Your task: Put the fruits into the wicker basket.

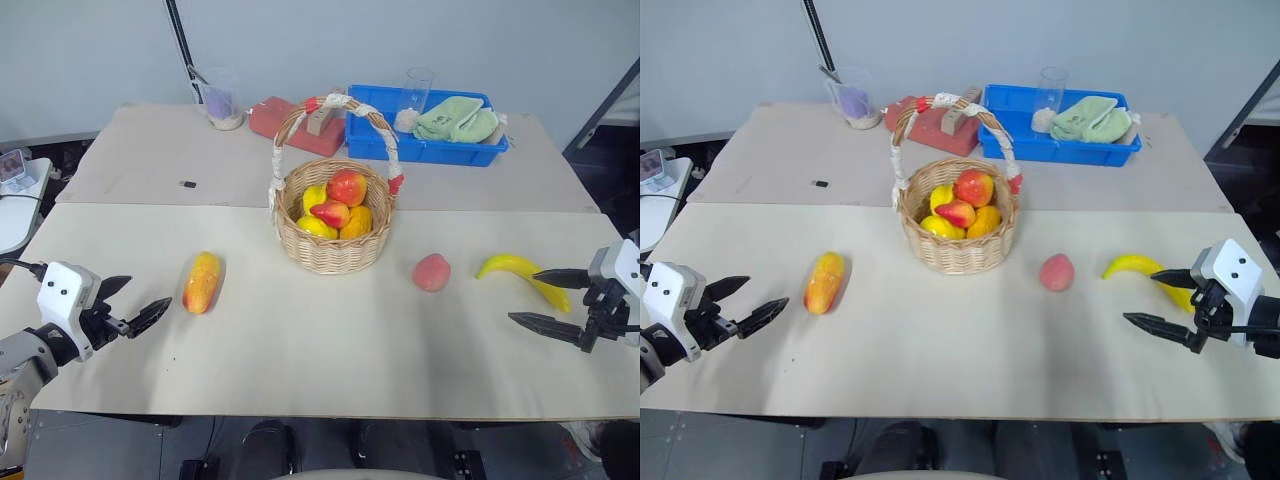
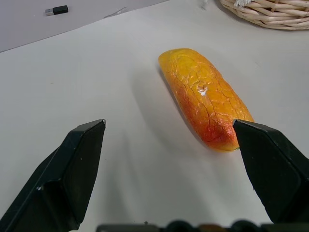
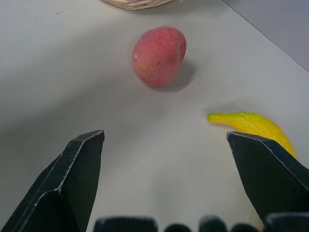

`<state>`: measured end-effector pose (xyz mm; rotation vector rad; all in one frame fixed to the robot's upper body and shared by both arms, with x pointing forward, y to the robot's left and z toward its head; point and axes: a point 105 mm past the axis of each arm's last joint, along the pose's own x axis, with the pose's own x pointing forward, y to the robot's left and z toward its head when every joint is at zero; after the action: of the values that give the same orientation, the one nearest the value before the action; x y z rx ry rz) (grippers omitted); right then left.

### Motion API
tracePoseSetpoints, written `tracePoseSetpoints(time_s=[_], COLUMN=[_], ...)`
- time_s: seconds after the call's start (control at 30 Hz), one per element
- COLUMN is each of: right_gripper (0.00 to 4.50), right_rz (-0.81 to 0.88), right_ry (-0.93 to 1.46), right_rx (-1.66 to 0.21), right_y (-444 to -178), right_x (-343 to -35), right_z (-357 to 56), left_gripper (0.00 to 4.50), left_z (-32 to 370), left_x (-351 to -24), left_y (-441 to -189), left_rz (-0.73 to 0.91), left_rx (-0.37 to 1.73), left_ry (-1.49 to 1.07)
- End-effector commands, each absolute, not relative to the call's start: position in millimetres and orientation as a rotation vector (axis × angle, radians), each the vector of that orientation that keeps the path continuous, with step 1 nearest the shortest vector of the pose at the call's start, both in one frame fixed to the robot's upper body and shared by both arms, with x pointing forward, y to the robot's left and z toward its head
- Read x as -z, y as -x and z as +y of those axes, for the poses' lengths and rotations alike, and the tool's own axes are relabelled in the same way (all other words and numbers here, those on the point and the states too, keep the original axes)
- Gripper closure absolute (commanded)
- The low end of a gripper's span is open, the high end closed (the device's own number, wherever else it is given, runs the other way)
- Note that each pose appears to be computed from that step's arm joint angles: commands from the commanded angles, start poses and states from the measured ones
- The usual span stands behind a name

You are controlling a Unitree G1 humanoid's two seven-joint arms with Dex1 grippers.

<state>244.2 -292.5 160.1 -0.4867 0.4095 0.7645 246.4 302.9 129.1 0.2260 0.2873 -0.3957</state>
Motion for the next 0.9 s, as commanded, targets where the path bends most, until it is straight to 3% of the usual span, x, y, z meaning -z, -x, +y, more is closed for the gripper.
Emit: tracePoseSetpoints(time_s=[0.03, 0.7, 0.9], right_gripper=[0.03, 0.03, 0.03], right_rz=[0.372, 0.351, 0.282], right_ry=[0.532, 0.532, 0.512], right_rx=[-0.776, -0.808, -0.889], right_y=[-246, -252, -254], right_x=[-172, -175, -190], right_z=[-290, -282, -256], left_gripper=[0.00, 0.00, 0.00], left_z=[305, 308, 293], left_x=[-139, -150, -143], left_y=[-248, -251, -253], left_rz=[0.253, 0.177, 0.174], left_rx=[0.375, 0.325, 0.324], left_ry=[-0.251, -0.185, -0.123])
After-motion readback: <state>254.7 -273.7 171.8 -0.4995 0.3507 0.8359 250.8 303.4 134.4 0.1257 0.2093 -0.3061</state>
